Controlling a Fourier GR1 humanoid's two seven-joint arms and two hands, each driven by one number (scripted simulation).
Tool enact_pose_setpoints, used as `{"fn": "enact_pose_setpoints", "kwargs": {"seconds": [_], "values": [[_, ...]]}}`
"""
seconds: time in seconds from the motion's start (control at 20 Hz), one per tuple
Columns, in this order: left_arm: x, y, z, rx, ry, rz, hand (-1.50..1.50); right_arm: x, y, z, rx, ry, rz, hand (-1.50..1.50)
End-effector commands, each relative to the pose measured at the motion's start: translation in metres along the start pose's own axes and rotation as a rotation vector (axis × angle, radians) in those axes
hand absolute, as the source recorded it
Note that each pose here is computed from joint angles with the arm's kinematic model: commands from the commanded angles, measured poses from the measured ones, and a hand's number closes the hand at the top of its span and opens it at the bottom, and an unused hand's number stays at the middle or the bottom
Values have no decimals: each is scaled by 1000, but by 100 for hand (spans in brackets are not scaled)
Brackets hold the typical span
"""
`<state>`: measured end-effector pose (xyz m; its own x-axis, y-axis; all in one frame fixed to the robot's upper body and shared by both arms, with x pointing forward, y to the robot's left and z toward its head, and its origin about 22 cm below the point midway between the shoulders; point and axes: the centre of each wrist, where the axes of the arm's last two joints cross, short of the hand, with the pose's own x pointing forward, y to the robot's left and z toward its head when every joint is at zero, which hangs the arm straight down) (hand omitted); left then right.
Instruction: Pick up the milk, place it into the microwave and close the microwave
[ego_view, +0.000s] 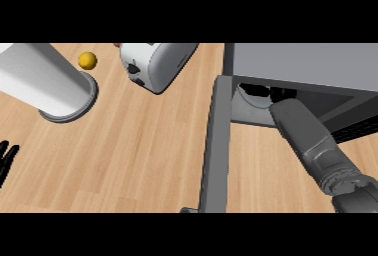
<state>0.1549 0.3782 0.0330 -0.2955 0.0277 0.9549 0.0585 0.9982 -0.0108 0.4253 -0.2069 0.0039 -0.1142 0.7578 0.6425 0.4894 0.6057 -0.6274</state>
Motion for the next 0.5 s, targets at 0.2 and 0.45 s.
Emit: {"fn": "enact_pose_setpoints", "kwargs": {"seconds": [0.2,0.45], "values": [[-6,-8,-9,-10,-14,23,-150,7,3,-2,12,-11,-8,-150],[-12,3,4,10,3,6,-150,3,14,18,59,-16,-34,-150]]}}
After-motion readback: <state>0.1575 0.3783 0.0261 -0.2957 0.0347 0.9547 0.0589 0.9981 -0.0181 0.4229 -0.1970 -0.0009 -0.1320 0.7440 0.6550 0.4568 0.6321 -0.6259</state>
